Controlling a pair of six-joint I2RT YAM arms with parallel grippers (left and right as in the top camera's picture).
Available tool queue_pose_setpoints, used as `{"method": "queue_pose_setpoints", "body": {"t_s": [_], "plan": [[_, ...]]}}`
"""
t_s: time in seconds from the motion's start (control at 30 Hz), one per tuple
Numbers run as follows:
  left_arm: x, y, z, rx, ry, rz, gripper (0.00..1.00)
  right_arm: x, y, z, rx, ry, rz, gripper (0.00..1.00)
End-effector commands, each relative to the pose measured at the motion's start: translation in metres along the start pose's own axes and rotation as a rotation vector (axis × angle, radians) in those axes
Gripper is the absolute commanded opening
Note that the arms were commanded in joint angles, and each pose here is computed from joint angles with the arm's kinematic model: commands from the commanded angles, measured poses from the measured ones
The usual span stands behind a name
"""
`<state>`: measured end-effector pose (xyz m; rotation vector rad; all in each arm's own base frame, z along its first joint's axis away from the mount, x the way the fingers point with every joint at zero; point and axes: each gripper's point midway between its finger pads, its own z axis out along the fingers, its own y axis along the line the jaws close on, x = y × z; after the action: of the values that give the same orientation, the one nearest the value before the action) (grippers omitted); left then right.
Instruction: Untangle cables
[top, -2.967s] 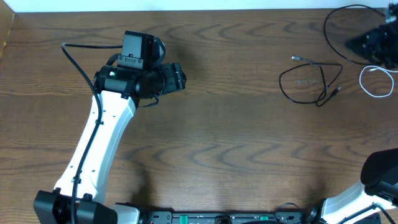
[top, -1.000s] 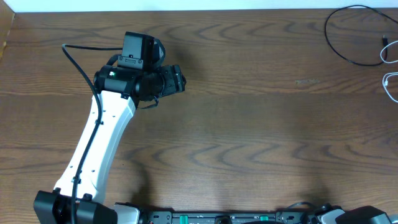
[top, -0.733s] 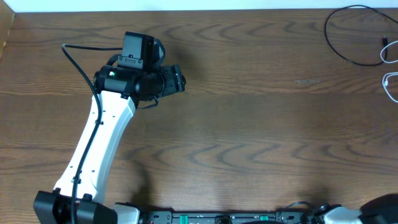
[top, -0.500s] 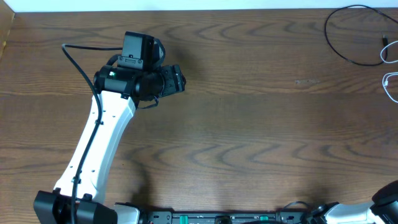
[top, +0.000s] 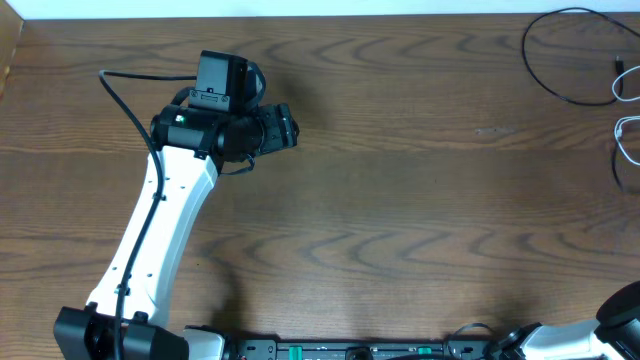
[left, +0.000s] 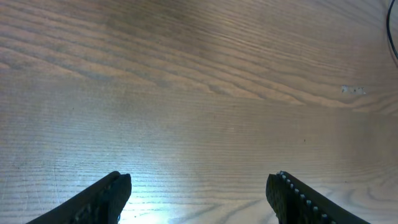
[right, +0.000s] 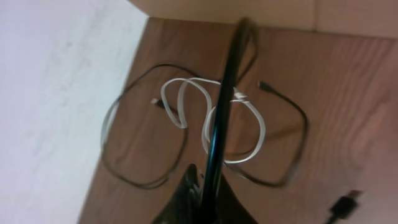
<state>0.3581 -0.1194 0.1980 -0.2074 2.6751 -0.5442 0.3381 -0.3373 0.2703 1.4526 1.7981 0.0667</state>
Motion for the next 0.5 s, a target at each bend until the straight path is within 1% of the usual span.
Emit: {"method": "queue_pose_setpoints", "body": {"t_s": [0.0, 0.07, 0.1, 0.17, 0.2, 0.37, 0.43, 0.47], "plan": [[-0.004, -0.002, -0.006, 0.001, -0.022, 0.018, 0.75, 0.008, -0.018, 0.023, 0.071, 0.026, -0.016, 0.51], [-0.004, -0.001, -0.006, 0.001, -0.022, 0.017, 0.75, 0.016, -0.014, 0.036, 0.033, 0.07, -0.013, 0.74], [-0.004, -0.001, -0.006, 0.001, -0.022, 0.017, 0.75, 0.019, -0.01, 0.038, 0.006, 0.088, -0.012, 0.76], [-0.004, -0.001, -0.006, 0.001, -0.022, 0.017, 0.75, 0.032, 0.011, 0.04, -0.122, 0.162, -0.041, 0.95], [-0.004, -0.001, -0.006, 0.0, -0.021, 0.017, 0.75, 0.038, 0.025, 0.036, -0.2, 0.196, -0.075, 0.99], [-0.004, -0.001, -0.006, 0.0, -0.02, 0.017, 0.75, 0.063, 0.07, 0.005, -0.413, 0.282, -0.182, 0.99], [-0.004, -0.001, -0.006, 0.0, -0.02, 0.017, 0.76, 0.087, 0.106, -0.027, -0.572, 0.333, -0.289, 0.99], [-0.004, -0.001, -0.006, 0.0, -0.02, 0.017, 0.87, 0.094, 0.116, -0.037, -0.614, 0.346, -0.319, 0.99]]}}
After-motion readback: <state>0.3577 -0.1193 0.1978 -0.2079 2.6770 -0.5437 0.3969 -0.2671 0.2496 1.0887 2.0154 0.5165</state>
